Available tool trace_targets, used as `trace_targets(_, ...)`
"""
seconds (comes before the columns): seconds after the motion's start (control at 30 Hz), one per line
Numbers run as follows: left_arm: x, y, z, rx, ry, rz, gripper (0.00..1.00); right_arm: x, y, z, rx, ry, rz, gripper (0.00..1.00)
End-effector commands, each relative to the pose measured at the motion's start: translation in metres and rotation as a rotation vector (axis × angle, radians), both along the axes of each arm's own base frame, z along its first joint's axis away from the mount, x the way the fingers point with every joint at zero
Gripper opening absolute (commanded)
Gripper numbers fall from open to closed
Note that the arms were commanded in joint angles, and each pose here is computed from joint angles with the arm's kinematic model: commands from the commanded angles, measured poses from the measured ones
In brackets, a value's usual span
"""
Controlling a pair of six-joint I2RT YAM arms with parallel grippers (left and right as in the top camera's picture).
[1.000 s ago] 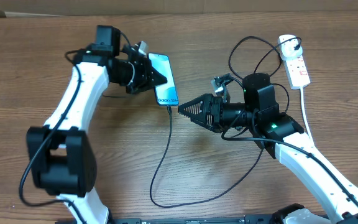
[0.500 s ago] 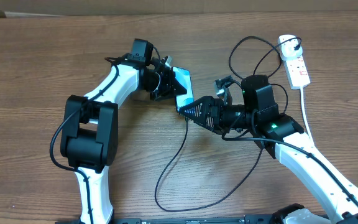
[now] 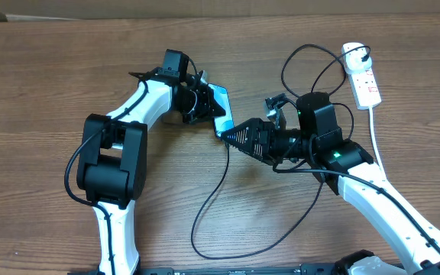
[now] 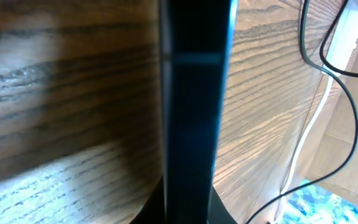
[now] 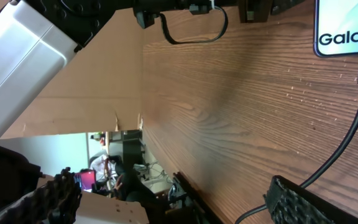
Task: Plug charger to phone and switch on socket
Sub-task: 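Lower the plugged phone onto the table with the left gripper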
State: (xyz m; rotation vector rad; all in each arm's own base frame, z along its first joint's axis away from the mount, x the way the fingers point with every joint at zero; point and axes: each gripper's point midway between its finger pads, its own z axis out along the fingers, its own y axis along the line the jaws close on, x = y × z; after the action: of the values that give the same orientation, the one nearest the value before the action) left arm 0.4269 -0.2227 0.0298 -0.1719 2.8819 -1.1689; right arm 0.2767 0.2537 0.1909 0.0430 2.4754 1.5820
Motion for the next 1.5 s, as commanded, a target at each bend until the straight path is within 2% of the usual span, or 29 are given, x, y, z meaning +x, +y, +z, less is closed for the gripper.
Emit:
trace_targets(0.0,-0.001,-0.009,0.000,-0.007,-0.007,-0.010,0.07,0.006,0.000,0.005,-0.004,-0.032,-0.008,0.95)
trace_targets(0.2,0.004,-0.004,-0.007,0.060,-0.030,0.007,0.07,0.005,0.000,0.005,-0.005,-0.028,-0.008,0.95)
trace_targets(0.3,0.005,-0.002,-0.008,0.066,-0.033,0.012,0.13,0.005,0.000,0.005,-0.006,-0.029,-0.009,0.95)
trace_targets(0.5,0.008,0.004,-0.012,0.108,-0.043,0.026,0.15,0.007,-0.001,0.003,-0.014,-0.031,-0.020,0.95)
trace_targets(0.6,0.008,0.005,-0.012,0.108,-0.043,0.028,0.22,0.007,-0.001,0.003,-0.015,-0.028,-0.020,0.95)
trace_targets(0.77,0.009,0.007,-0.012,0.108,-0.039,0.032,0.23,0.007,-0.002,0.002,-0.019,-0.026,-0.023,0.95)
trace_targets(0.87,0.008,0.007,-0.012,0.110,-0.038,0.032,0.30,0.007,-0.002,0.002,-0.019,-0.026,-0.023,0.95)
trace_targets(1.03,0.004,0.028,-0.027,0.247,-0.011,0.066,0.39,0.007,-0.002,0.002,-0.020,-0.023,-0.023,0.95)
trace_targets(1.17,0.000,0.041,-0.034,0.323,0.009,0.081,0.42,0.006,-0.002,0.001,-0.024,-0.039,-0.015,0.95)
trace_targets(1.47,0.000,0.055,-0.036,0.358,0.017,0.088,0.45,0.005,-0.007,-0.009,-0.066,-0.005,-0.038,0.96)
